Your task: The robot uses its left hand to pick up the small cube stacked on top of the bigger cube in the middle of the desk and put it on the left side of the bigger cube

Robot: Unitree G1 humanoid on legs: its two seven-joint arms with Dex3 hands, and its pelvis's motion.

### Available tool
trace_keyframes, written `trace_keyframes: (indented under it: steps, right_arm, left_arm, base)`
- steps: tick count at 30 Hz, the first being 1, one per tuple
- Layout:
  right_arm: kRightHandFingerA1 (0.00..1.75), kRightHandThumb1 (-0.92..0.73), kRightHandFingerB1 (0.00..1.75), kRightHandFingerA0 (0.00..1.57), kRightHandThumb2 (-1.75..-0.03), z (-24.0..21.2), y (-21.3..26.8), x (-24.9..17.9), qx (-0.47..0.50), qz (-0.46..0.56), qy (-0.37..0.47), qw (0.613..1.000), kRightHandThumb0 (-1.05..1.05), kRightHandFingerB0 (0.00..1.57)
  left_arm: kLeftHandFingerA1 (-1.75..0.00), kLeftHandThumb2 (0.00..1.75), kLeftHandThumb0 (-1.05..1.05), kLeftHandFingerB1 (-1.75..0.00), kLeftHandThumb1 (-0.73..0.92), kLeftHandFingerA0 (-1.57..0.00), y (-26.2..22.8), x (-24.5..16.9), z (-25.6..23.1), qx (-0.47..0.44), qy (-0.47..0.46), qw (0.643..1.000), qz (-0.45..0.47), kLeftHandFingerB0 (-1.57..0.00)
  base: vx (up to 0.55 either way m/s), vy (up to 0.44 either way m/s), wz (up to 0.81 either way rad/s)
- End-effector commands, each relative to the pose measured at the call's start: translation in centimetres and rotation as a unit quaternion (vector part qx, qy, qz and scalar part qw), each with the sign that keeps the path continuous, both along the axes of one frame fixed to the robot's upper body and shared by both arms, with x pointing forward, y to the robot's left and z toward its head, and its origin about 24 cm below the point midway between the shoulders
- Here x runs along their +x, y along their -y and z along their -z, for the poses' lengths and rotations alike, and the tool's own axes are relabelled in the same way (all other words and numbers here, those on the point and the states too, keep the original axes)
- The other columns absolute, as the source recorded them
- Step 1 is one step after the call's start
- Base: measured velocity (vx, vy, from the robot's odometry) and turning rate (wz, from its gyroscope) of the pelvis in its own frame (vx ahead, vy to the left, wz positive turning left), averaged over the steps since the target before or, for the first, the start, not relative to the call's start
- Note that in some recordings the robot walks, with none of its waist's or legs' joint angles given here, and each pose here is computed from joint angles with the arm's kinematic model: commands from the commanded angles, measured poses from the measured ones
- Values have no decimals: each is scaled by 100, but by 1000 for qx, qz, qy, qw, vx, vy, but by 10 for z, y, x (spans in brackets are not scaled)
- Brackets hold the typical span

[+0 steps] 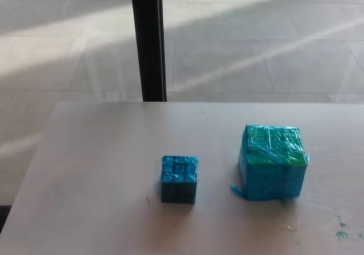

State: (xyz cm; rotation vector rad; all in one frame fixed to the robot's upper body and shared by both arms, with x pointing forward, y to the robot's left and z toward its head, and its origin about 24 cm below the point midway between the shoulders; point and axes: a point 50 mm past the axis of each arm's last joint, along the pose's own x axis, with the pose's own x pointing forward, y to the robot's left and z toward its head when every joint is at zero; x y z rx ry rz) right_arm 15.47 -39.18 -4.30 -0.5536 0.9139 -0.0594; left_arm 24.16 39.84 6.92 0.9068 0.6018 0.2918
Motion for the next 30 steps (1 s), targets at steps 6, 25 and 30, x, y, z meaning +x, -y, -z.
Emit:
trace_keyframes:
  steps: [6,25,30]
  right_arm:
    - [54,-70,39,59,-62,1,4,-7,-11,4,-8,1000,-41,47]
    - [61,-55,53,50,-89,0,1,-3,-3,4,0,1000,-46,39]
    - [63,-55,53,51,-89,2,1,-5,1,9,4,1000,-46,41]
  left_arm:
    - [-62,101,-85,-28,62,-33,-3,-74,96,-103,-42,984,-136,-6]
    - [-52,67,-77,-35,89,-28,15,-112,142,-207,-235,948,-47,-30]
    - [-52,67,-80,-37,90,-36,11,-118,142,-205,-227,949,-80,-38]
  base:
    - [0,0,0]
    - [0,0,0]
    - [0,0,0]
